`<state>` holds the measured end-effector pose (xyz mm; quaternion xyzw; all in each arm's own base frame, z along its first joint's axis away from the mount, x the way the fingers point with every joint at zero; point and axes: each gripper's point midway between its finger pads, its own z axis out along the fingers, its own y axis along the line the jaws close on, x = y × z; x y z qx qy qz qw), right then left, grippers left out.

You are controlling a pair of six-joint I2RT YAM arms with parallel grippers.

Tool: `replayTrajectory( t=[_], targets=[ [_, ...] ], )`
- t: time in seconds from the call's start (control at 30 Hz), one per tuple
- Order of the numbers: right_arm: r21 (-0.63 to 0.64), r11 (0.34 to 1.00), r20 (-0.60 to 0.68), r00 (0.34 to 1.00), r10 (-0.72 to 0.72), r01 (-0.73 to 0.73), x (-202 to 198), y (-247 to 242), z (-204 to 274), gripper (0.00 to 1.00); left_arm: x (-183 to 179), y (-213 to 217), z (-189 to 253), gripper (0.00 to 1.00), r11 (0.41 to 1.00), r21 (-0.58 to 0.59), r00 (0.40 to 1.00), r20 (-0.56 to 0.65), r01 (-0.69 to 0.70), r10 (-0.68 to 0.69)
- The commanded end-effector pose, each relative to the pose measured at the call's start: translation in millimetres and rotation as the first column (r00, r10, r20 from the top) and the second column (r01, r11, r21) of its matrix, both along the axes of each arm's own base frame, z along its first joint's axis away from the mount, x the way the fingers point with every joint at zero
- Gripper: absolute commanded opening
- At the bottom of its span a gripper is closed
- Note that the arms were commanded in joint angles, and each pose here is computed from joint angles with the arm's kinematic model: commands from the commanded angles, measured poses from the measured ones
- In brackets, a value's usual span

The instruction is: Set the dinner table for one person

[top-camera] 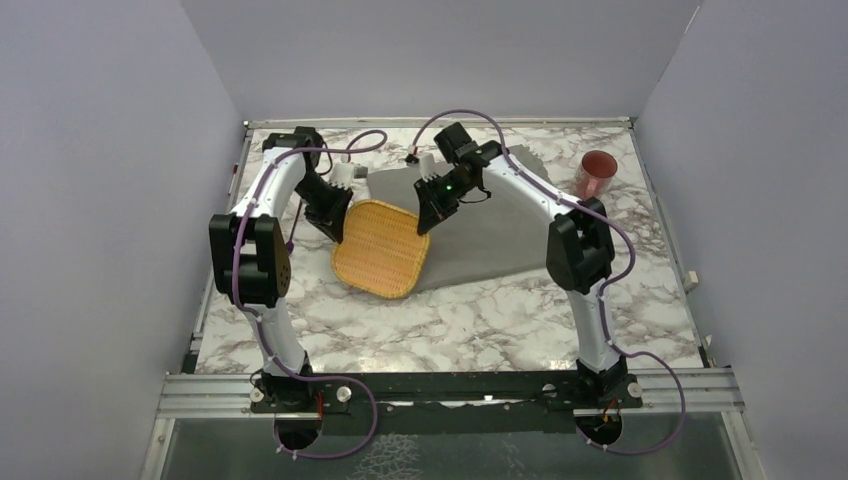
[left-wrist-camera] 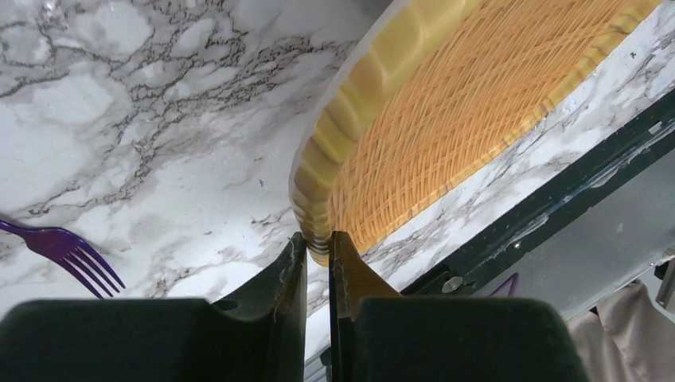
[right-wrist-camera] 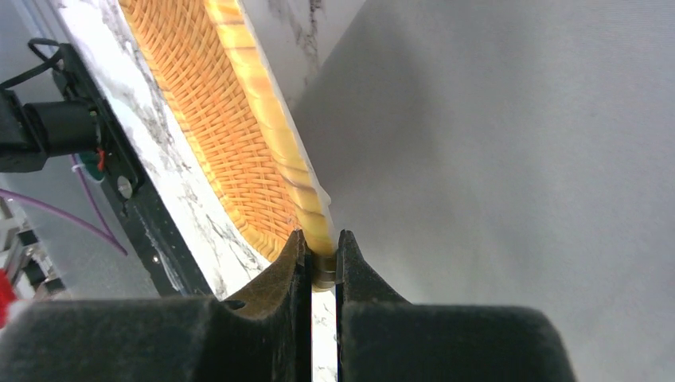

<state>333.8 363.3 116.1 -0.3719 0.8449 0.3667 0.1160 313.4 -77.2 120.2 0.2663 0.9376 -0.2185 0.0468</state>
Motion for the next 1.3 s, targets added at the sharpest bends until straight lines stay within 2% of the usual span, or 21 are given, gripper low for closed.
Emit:
replayTrajectory(
  t=[0.0, 0.13, 0.27, 0.43, 0.77, 0.93, 1.1, 1.27],
  targets=[
    [0.079, 0.997, 0.134, 0.991, 0.0, -0.011, -1, 28, 38, 0.0, 3, -79, 32, 0.0, 0.959, -0.275, 0.998, 0.025, 0.066, -0.061],
    [0.022, 0.996, 0.229, 0.969, -0.092, 0.089, 21, 14, 34, 0.01, 11, -99, 25, 0.0, 0.952, -0.294, 0.996, 0.024, 0.089, -0.086],
    [0.037, 0.985, 0.211, 0.963, -0.17, 0.166, 35, 2, 39, 0.01, 26, -120, 11, 0.0, 0.952, -0.28, 0.993, 0.034, 0.121, -0.116],
    [0.057, 0.974, 0.208, 0.952, -0.225, 0.218, 56, -17, 46, 0.01, 48, -146, 16, 0.0, 0.945, -0.289, 0.987, 0.081, 0.155, -0.137],
    [0.006, 0.953, 0.228, 0.927, -0.297, 0.303, 82, -43, 35, 0.01, 64, -179, 17, 0.0, 0.936, -0.276, 0.974, 0.111, 0.219, -0.195],
    [-0.03, 0.938, 0.254, 0.91, -0.327, 0.345, 87, -56, 31, 0.01, 60, -198, 10, 0.0, 0.927, -0.261, 0.962, 0.118, 0.27, -0.247],
    [-0.046, 0.935, 0.265, 0.906, -0.329, 0.353, 79, -65, 34, 0.01, 68, -217, 16, 0.0, 0.916, -0.248, 0.945, 0.17, 0.316, -0.28],
    [-0.085, 0.92, 0.292, 0.893, -0.343, 0.382, 72, -80, 32, 0.01, 69, -227, 8, 0.0, 0.909, -0.258, 0.942, 0.163, 0.329, -0.295]
  ],
)
